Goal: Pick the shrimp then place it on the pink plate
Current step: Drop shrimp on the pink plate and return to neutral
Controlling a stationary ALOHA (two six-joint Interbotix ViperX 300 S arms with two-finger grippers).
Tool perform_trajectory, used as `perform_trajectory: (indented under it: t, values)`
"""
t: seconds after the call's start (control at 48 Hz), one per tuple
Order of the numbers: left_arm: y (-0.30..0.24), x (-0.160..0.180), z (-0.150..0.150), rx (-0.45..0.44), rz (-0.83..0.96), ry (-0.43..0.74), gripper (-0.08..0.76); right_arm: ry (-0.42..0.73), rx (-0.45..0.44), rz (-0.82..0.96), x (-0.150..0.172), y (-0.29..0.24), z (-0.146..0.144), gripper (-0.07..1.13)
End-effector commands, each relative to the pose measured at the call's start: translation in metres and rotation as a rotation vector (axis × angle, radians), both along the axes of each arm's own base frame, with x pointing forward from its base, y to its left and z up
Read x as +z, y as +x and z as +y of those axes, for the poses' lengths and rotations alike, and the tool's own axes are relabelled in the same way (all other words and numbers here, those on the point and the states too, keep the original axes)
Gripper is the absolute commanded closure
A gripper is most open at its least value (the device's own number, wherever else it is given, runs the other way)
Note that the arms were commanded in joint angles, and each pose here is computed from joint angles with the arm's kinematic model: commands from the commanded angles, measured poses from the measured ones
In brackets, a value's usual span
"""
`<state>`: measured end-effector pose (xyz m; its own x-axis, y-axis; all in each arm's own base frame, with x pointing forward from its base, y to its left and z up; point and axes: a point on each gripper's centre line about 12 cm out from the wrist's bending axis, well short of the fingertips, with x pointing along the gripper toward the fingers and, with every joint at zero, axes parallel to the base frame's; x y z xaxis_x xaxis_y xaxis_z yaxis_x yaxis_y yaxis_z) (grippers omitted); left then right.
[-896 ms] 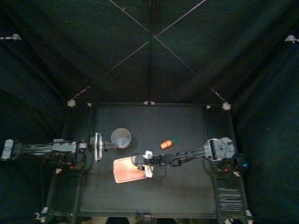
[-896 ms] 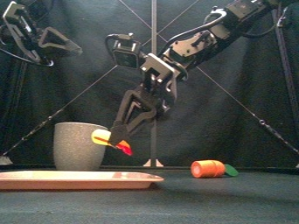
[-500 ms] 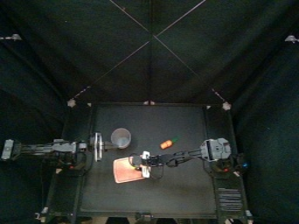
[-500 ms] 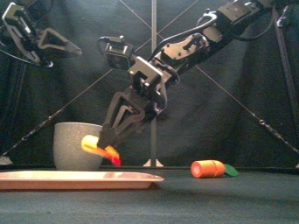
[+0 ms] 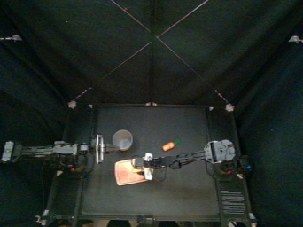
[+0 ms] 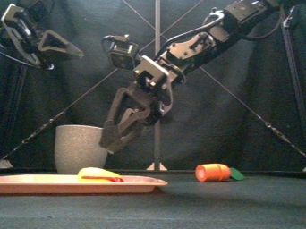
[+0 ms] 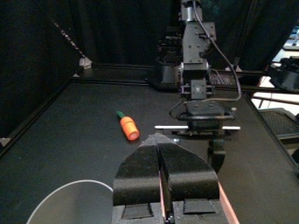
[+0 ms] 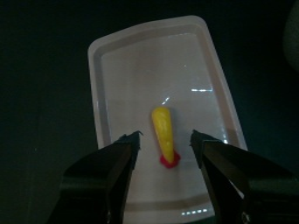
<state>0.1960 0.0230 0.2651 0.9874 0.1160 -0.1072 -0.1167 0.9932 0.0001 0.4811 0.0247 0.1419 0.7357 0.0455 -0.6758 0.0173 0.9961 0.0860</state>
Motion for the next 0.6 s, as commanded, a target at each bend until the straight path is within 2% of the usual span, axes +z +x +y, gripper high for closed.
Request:
perform_trajectory:
  t: [0.021,0.604]
  values:
    - [0.001,0.005,0.000,0.002,-0.017,0.000,0.593,0.001,-0.003,-0.094,0.041,-0.011,-0.002,0.20]
    - [0.000,-0.001,0.000,0.002,-0.024,0.003,0.595,-0.019,-0.005,-0.421,0.085,-0.088,-0.008,0.20]
